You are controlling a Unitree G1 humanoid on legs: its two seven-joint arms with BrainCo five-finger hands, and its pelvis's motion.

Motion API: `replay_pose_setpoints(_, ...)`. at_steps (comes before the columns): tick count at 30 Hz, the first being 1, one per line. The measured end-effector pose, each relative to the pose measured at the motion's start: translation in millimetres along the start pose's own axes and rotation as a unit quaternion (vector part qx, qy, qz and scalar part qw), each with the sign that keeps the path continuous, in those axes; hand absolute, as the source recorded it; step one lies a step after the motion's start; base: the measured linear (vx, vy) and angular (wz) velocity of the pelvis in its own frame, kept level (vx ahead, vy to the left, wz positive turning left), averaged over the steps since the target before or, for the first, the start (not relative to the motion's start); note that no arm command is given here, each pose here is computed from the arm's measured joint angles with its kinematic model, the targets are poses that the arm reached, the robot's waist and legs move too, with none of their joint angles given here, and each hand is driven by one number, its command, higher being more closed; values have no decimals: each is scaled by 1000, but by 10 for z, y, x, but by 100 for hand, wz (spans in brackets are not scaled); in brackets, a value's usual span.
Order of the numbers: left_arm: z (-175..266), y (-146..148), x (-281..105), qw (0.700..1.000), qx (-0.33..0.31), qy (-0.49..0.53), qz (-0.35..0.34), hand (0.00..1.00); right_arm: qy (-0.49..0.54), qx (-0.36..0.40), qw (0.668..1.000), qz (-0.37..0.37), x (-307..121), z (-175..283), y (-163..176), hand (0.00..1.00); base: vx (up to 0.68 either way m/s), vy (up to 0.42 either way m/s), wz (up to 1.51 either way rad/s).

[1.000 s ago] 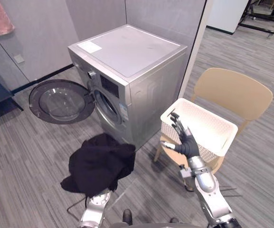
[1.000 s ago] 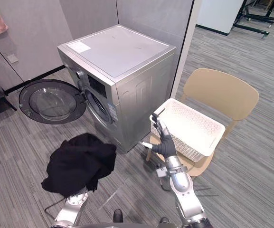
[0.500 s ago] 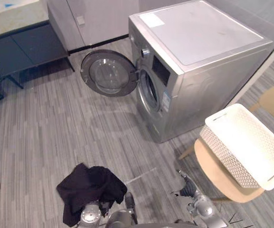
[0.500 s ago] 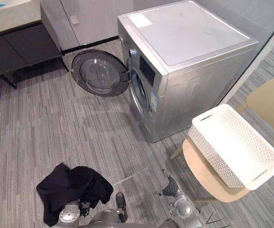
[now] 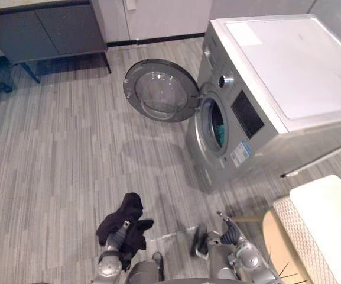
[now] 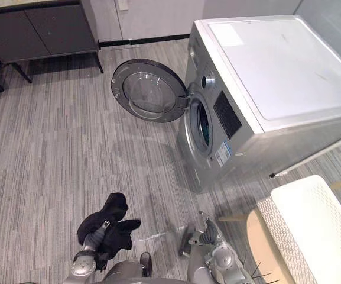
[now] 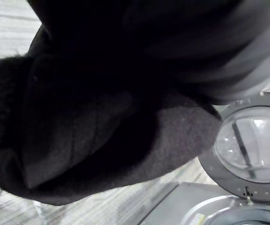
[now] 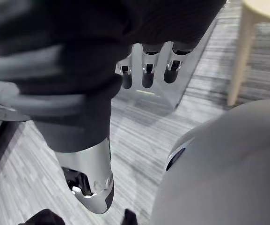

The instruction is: Pick up the laundry basket with both hands and put the clothes into the washing machine.

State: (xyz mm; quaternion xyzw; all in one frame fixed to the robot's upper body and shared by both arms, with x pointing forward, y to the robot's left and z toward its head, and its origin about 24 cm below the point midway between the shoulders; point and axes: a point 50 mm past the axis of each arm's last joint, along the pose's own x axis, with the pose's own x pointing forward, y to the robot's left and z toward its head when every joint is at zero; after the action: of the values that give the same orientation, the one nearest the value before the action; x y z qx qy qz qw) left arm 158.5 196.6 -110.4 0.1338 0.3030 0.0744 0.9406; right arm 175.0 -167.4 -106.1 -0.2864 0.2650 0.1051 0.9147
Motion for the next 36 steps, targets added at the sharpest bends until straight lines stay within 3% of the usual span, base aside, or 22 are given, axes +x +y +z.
replay_pose_setpoints(8, -145, -170, -108, 999, -13, 28, -26, 100, 4, -6, 1000, 9, -15, -28, 21, 0, 620, -239, -11)
replay_pose_setpoints(11, -10, -220, -46, 999, -18, 6, -31, 100, 24, 11, 999, 35, -54, -103, 136, 0, 489, -90, -79)
replay_pose_setpoints(19, 27, -470, -77, 998, -30, 7, -61, 100, 40, 9, 999, 34, -86, -169, 209, 0, 370, 279, -132)
replay_pose_setpoints(27, 75, -248, 35, 998, 25, -8, -55, 100, 42, 39, 998, 9, -16, -89, 227, 0, 167, 313, -105)
replay_pose_setpoints(36, 164, -267, 68, 997, 24, -23, -67, 100, 74, 38, 996, 22, -30, -207, 261, 0, 78, -24, -61)
